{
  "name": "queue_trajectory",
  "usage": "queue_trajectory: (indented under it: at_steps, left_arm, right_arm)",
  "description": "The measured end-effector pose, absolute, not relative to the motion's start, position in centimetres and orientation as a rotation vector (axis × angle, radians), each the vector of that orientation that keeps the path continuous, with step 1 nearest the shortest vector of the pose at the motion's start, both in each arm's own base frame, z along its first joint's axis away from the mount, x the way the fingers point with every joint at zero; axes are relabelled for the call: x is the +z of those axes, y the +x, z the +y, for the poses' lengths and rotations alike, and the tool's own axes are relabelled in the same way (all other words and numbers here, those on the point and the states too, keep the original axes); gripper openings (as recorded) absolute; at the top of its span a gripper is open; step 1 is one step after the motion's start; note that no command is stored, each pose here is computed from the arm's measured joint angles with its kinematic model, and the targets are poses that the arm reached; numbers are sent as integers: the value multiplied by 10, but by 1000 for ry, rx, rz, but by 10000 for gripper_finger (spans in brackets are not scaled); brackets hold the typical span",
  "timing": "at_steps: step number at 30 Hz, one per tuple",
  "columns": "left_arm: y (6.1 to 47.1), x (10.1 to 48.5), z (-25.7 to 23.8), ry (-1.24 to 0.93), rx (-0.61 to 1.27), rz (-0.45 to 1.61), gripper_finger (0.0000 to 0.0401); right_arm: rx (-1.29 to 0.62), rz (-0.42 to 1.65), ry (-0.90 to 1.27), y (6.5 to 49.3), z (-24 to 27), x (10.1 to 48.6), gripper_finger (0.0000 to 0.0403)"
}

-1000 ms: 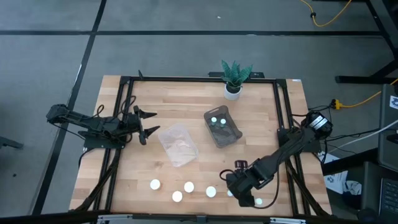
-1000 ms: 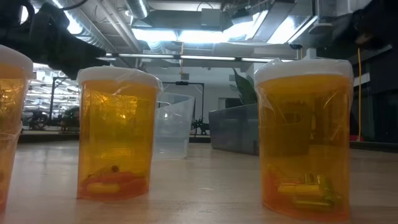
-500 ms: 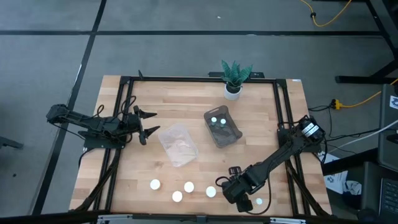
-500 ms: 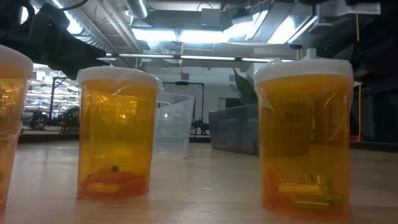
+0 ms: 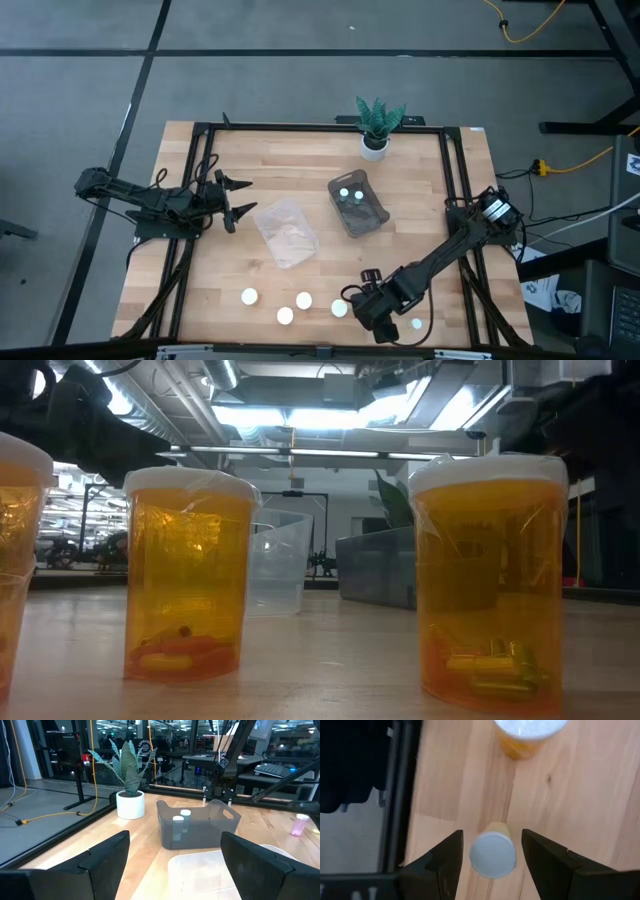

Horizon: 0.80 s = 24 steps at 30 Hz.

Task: Pick and place medicine bottles into bin by pill shape (circle, oval)
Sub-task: Put the small yellow pill bottle into the black bin

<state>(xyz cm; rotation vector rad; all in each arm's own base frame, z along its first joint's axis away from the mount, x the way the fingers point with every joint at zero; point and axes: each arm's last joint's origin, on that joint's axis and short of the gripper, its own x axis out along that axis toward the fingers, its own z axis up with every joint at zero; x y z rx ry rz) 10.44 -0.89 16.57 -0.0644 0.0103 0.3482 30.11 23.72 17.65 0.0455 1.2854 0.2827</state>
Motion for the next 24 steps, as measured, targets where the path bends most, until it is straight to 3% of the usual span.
queue_trajectory:
  at_steps: [7, 14, 17, 24]
  left_arm:
    - [104, 166, -9, -64, 348, 12, 305]
    - [104, 166, -9, -64, 348, 12, 305]
    - [104, 166, -9, -64, 348, 11, 305]
    - [104, 166, -9, -64, 348, 11, 305]
  right_arm:
    - [282, 1281, 54, 302, 238, 176, 195]
    - [270, 1288, 82, 303, 239, 178, 134]
    - [243, 1296, 115, 307, 238, 190, 113]
    - [26, 1334, -33, 315, 218, 241, 121]
